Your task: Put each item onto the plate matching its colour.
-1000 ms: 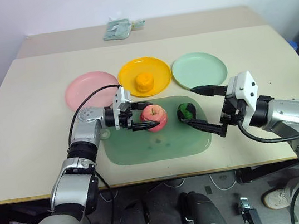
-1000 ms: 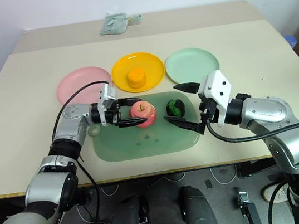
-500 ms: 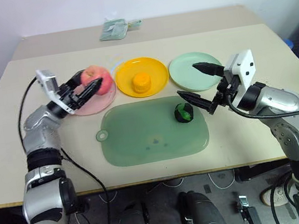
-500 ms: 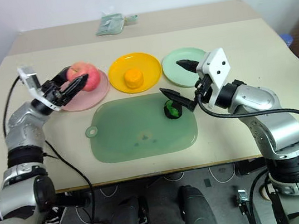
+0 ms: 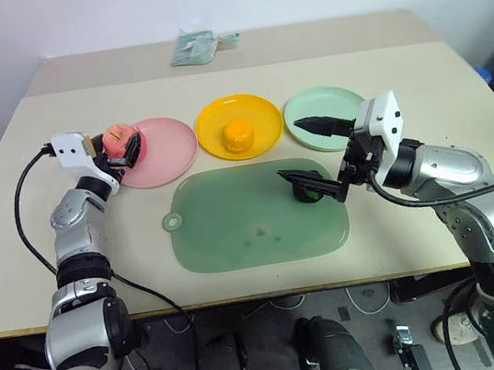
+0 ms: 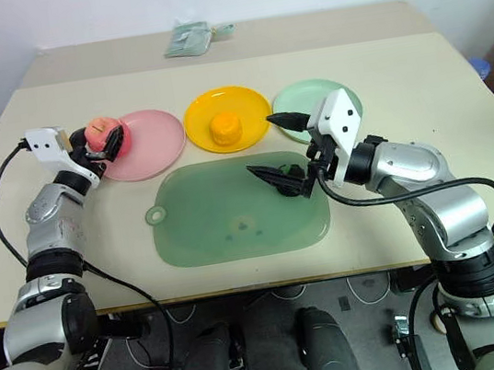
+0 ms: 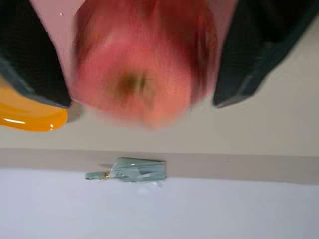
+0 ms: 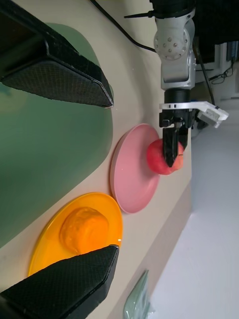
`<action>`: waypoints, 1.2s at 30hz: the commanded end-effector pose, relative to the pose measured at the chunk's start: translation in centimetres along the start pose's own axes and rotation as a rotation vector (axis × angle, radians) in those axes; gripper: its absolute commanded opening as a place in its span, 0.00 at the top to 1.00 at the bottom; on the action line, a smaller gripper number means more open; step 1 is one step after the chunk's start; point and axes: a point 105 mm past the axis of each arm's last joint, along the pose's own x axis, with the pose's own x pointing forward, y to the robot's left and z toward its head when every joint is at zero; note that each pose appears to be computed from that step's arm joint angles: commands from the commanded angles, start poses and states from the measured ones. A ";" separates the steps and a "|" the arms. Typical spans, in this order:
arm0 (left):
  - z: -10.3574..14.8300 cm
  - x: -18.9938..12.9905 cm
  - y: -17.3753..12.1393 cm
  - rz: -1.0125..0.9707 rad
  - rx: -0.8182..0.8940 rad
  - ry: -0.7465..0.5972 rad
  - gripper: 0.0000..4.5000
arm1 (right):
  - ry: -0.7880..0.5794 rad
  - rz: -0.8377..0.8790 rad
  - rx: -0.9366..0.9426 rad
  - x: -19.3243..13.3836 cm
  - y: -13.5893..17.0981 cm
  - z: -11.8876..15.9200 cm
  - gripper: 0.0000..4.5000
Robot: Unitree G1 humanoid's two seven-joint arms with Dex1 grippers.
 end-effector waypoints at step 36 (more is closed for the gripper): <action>4.3 -9.0 -10.3 -1.106 -0.074 0.147 0.00 | 0.403 -0.117 0.047 -0.1 -1.4 -9.8 0.26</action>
